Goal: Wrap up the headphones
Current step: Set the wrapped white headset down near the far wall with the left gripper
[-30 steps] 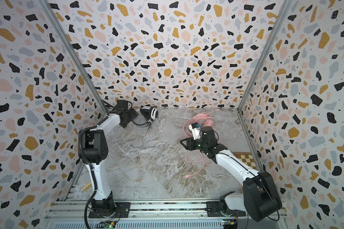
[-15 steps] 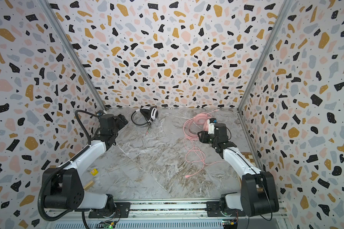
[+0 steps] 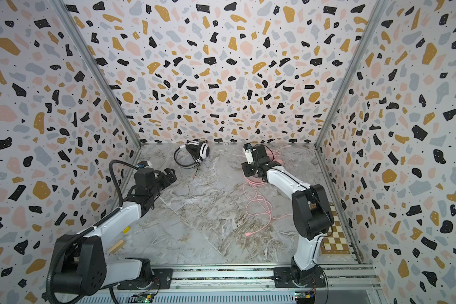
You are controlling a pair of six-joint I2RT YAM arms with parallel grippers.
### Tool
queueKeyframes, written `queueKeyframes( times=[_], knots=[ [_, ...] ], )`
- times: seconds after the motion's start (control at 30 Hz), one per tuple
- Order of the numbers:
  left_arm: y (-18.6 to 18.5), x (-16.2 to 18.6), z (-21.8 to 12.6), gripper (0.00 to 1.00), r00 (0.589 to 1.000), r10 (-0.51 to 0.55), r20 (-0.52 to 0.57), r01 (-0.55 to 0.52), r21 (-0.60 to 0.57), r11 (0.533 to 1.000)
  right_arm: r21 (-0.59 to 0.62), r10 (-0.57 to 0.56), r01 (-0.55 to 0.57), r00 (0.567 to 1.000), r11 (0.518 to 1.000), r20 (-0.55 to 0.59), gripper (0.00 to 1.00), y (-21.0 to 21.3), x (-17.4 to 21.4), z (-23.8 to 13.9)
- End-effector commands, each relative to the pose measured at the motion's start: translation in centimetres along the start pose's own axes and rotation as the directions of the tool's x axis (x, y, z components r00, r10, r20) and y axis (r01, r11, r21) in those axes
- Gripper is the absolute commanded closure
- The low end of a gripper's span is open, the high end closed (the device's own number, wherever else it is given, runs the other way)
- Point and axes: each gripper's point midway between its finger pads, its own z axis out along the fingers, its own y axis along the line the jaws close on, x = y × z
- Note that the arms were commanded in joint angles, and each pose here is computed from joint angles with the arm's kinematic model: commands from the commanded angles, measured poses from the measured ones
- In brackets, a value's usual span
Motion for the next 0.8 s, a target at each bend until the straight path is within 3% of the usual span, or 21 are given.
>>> queueKeyframes(
  times=[0.0,0.23,0.4,0.5,0.57,0.63,0.77],
  knots=[
    [-0.8,2.2,-1.7,0.00,0.996,0.078,-0.036,-0.076,0.063,0.995,0.033,-0.055,0.059,0.991,0.998,-0.121,0.45,-1.4,1.6,0.8],
    [2.0,6.5,-2.3,0.00,0.961,0.230,-0.154,-0.229,0.020,0.973,0.008,-0.079,0.083,0.975,0.997,-0.205,0.46,-0.5,2.4,3.7],
    [0.8,7.7,-2.6,0.01,0.963,0.205,-0.174,-0.188,0.107,0.976,0.004,-0.065,0.069,0.962,0.998,-0.267,0.50,0.0,4.9,4.8],
    [0.5,8.1,-2.9,0.03,0.960,0.203,-0.191,-0.180,0.131,0.975,-0.021,-0.052,0.048,0.958,0.999,-0.281,0.62,0.5,5.9,5.6],
    [0.1,8.2,-3.2,0.06,0.960,0.210,-0.187,-0.185,0.147,0.972,-0.022,-0.050,0.045,0.956,0.999,-0.288,0.82,0.5,6.2,6.0],
    [-0.5,8.1,-3.7,0.07,0.956,0.232,-0.178,-0.203,0.166,0.965,-0.018,-0.044,0.040,0.960,0.999,-0.278,0.95,0.3,5.7,5.8],
    [-1.7,7.6,-4.3,0.08,0.957,0.238,-0.165,-0.205,0.197,0.959,-0.055,-0.013,0.002,0.982,0.999,-0.190,0.99,0.4,2.7,3.9]
  ],
)
